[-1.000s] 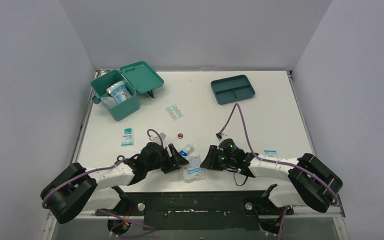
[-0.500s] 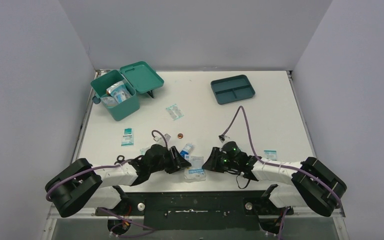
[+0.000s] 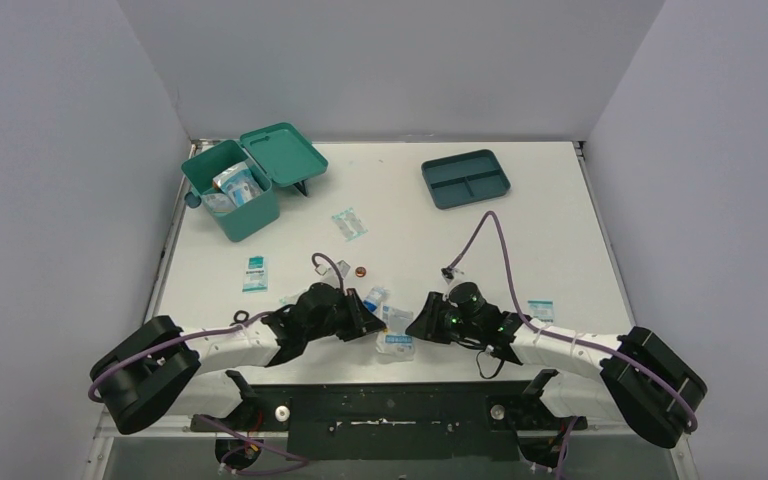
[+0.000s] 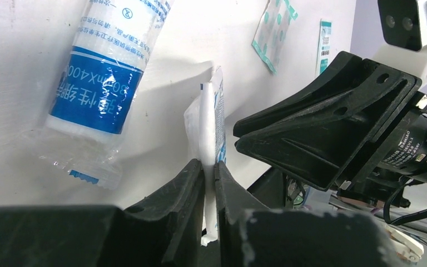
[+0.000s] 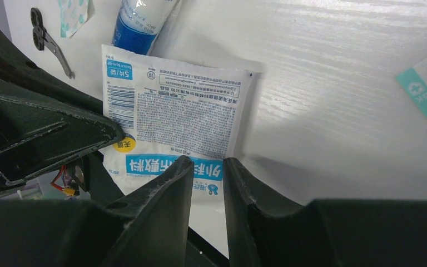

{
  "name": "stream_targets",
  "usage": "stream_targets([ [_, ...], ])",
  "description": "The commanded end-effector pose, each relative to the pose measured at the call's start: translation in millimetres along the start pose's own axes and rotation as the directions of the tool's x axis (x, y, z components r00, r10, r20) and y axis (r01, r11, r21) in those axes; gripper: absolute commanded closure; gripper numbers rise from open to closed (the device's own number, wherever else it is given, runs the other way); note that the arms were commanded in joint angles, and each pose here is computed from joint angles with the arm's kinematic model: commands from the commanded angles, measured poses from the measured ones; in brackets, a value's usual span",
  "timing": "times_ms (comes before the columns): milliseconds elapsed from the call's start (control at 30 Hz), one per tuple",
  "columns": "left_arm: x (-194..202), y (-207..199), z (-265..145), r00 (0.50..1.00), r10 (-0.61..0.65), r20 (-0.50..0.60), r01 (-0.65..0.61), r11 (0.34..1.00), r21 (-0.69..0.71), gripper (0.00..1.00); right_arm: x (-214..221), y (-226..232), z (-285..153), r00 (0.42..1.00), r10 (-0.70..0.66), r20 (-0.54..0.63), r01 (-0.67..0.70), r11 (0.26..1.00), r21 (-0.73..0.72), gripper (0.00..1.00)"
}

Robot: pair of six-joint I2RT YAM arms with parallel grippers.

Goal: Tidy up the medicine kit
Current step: Pick up the medical item at the center of the board.

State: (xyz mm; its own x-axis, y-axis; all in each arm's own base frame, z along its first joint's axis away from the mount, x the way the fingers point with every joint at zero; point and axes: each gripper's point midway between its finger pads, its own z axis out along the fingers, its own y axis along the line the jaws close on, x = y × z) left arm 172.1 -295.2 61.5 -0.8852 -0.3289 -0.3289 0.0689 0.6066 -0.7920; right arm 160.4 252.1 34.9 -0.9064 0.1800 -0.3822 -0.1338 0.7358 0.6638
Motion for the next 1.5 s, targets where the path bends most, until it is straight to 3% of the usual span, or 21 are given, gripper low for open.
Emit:
stream_targets([
  [0, -7, -18, 4, 0.999, 0.034, 0.023, -0.035, 0.999, 0.038, 0.86, -9, 7, -2, 0.999, -0.024, 0.047, 0.025, 1.000, -0.018, 0.72],
  [400, 5, -34, 23, 0.996, 0.085, -0.023, -0.083, 0.995, 0.060, 0.76, -7, 1, -1, 0.998, -0.029, 0.052, 0.030, 1.000, -0.010, 0.72],
  [633, 5, -38, 25, 0.993, 0.115, -0.028, -0.113, 0.992, 0.053, 0.99, -11, 2, -11, 0.997, -0.029, 0.077, 0.030, 1.000, -0.002, 0.72],
  [767, -2, -39, 19, 0.990, 0.139, -0.003, -0.139, 0.990, 0.028, 1.00, -26, 14, -29, 0.991, -0.039, 0.129, 0.039, 0.999, 0.000, 0.71],
  [900, -17, -52, 7, 0.984, 0.171, 0.045, -0.172, 0.985, 0.023, 1.00, -47, 30, -54, 0.978, -0.041, 0.204, 0.042, 0.999, 0.000, 0.58],
  [1100, -64, -74, -16, 0.959, 0.241, 0.148, -0.241, 0.970, -0.023, 1.00, -69, 47, -85, 0.955, -0.024, 0.295, 0.026, 1.000, -0.006, 0.16],
  [1200, -97, -78, -32, 0.943, 0.279, 0.183, -0.272, 0.960, -0.064, 1.00, -74, 53, -95, 0.949, -0.024, 0.316, 0.030, 0.999, -0.015, 0.01],
  [1467, -229, -54, -102, 0.891, 0.299, 0.342, -0.239, 0.949, -0.206, 1.00, -81, 51, -110, 0.936, -0.056, 0.346, 0.049, 0.998, 0.030, 0.00],
])
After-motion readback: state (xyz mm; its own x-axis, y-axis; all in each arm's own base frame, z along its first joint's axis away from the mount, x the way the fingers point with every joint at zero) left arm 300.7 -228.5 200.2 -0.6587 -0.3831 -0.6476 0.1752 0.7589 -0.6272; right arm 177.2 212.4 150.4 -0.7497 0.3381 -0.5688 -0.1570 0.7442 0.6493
